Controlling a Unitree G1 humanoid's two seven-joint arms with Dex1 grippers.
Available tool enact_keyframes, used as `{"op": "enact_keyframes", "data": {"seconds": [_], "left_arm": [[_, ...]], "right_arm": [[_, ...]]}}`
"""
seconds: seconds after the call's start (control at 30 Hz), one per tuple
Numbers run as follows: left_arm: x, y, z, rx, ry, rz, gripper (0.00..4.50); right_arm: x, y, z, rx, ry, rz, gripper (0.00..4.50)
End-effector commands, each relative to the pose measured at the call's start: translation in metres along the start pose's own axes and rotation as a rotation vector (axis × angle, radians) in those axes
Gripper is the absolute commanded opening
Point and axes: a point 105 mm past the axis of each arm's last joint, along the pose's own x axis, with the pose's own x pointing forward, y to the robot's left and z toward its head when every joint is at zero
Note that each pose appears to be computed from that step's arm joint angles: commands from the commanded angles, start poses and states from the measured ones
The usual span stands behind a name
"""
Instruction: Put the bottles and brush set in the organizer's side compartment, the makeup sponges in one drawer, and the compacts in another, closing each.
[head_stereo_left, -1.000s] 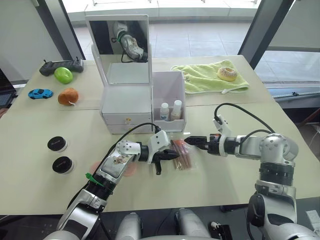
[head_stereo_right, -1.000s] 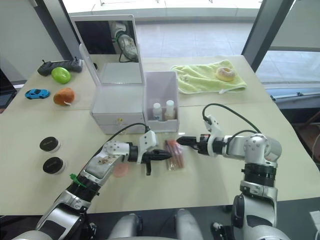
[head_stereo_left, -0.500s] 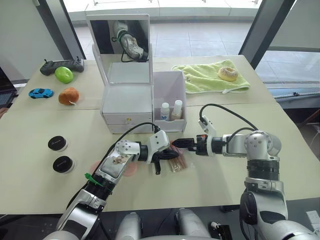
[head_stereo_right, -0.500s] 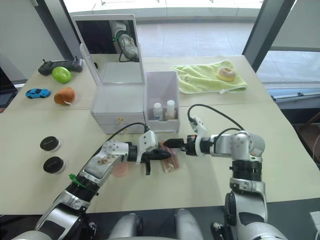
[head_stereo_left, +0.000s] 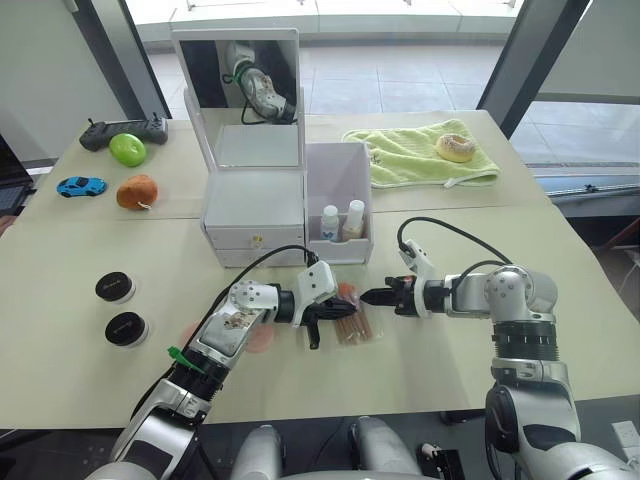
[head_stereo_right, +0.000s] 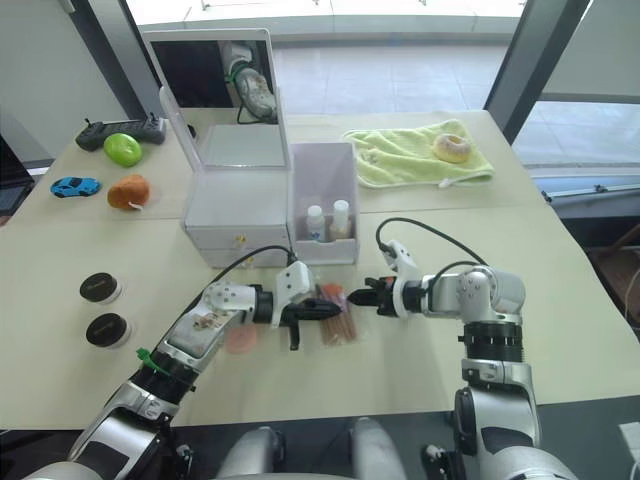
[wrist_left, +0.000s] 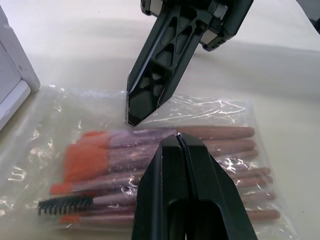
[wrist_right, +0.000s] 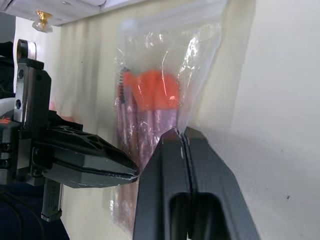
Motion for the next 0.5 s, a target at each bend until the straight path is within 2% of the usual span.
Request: {"op": "enact_keyframes", "data": {"seconds": [0.03,0.27,0.5], "left_arm": [[-0.002,0.003,0.008,0.032,-0.024,0.017,0.0],[-0.002,0.006,0.008,0.029,-0.022,0.03,0.0],[-0.016,0.005,0.028,-0.014,-0.109,0.026,0.0]], "right_arm": [[0.0,0.002,0.002,-0.002,-0.024,0.01,0.02],[-0.005,0.009,0.008,-0.028,-0.067,0.027,0.02],[-0.016,0.016,0.015,-0.062,-0.153,0.044,0.02]]}}
